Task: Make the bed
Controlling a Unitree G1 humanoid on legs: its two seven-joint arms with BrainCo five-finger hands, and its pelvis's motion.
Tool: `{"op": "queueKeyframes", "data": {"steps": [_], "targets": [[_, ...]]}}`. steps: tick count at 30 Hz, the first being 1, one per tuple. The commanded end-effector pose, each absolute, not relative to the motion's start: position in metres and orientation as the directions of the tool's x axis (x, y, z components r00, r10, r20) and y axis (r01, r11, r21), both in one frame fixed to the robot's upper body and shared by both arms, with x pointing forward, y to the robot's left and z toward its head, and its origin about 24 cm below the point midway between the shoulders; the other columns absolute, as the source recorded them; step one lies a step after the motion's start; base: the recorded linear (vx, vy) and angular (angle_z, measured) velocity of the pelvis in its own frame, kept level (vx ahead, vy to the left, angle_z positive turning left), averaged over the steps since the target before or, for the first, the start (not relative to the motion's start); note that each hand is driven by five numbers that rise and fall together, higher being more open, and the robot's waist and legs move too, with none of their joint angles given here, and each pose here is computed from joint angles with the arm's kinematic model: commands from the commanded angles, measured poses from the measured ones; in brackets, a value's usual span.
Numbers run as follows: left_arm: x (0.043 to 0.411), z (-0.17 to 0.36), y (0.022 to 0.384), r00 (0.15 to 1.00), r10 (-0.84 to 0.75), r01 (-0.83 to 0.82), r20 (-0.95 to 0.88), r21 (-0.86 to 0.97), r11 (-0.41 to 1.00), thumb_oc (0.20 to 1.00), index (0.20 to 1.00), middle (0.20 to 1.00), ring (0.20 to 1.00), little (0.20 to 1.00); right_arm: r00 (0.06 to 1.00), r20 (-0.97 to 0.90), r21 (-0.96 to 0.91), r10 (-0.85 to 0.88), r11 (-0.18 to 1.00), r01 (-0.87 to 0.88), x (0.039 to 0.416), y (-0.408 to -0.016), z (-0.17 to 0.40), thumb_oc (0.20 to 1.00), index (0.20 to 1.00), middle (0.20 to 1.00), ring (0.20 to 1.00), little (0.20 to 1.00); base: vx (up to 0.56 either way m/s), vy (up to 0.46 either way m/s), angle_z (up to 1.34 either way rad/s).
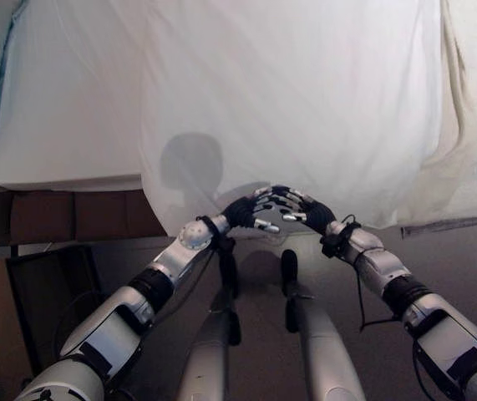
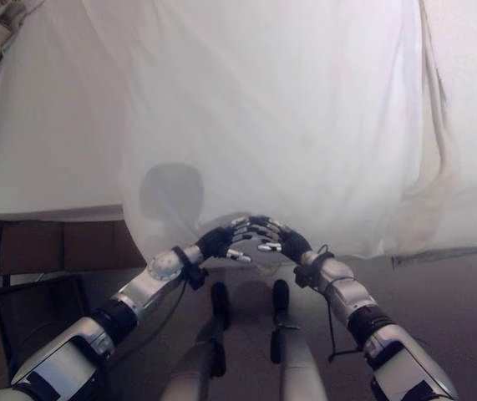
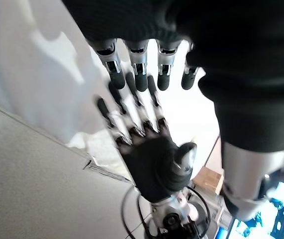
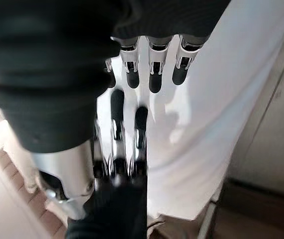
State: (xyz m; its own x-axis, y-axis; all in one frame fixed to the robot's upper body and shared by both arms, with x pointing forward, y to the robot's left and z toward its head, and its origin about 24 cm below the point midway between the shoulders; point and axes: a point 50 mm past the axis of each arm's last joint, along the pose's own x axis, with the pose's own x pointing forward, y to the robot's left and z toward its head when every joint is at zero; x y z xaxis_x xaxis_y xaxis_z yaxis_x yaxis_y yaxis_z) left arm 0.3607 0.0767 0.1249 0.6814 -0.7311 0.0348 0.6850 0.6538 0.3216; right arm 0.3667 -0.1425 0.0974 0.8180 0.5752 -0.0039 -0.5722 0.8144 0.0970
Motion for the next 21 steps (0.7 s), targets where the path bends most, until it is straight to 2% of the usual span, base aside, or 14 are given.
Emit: {"op": "queueKeyframes", "data": {"steps": [1, 5, 6, 8, 13, 17, 21], "targets": [[0.368, 0.138, 0.078, 0.712, -0.695, 0.631, 0.101, 0.345, 0.695, 1.000, 1.000, 1.000, 1.000, 1.000, 0.825, 0.057, 0.137, 0.562, 0.815, -0.564, 0.374, -0.142, 0.112, 1.000, 1.000, 1.000, 1.000, 1.000, -0.05, 0.013, 0.04], [0.394, 0.165, 0.097, 0.830, -0.536, 0.448, 0.152, 0.389, 0.805, 1.000, 1.000, 1.000, 1.000, 1.000, 0.877, 0.069, 0.143, 0.475, 0.866, -0.480, 0.398, -0.150, 0.141, 1.000, 1.000, 1.000, 1.000, 1.000, -0.04, -0.003, 0.02], [0.394, 0.165, 0.097, 0.830, -0.536, 0.448, 0.153, 0.389, 0.805, 1.000, 1.000, 1.000, 1.000, 1.000, 0.877, 0.069, 0.143, 0.475, 0.866, -0.480, 0.398, -0.150, 0.141, 1.000, 1.000, 1.000, 1.000, 1.000, 0.00, 0.000, 0.00], [0.405, 0.177, 0.111, 0.881, -0.443, 0.335, 0.165, 0.444, 0.831, 1.000, 1.000, 1.000, 1.000, 1.000, 0.910, 0.098, 0.147, 0.403, 0.899, -0.413, 0.408, -0.155, 0.161, 1.000, 1.000, 1.000, 1.000, 1.000, -0.02, 0.001, 0.00], [0.417, 0.192, 0.138, 0.938, -0.295, 0.201, 0.179, 0.411, 0.889, 1.000, 1.000, 1.000, 1.000, 1.000, 0.949, 0.128, 0.169, 0.289, 0.937, -0.307, 0.421, -0.163, 0.191, 1.000, 1.000, 1.000, 1.000, 1.000, -0.01, 0.011, -0.05], [0.422, 0.203, 0.161, 0.967, -0.175, 0.081, 0.183, 0.430, 0.899, 1.000, 1.000, 1.000, 1.000, 1.000, 0.982, 0.099, 0.065, 0.162, 0.983, -0.169, 0.426, -0.185, 0.208, 1.000, 1.000, 1.000, 1.000, 1.000, 0.00, -0.008, -0.05], [0.422, 0.206, 0.178, 0.977, -0.118, 0.029, 0.176, 0.443, 0.896, 1.000, 1.000, 1.000, 1.000, 1.000, 0.996, 0.054, 0.012, 0.071, 0.997, -0.071, 0.424, -0.208, 0.207, 1.000, 1.000, 1.000, 1.000, 1.000, 0.01, -0.033, 0.01]]}}
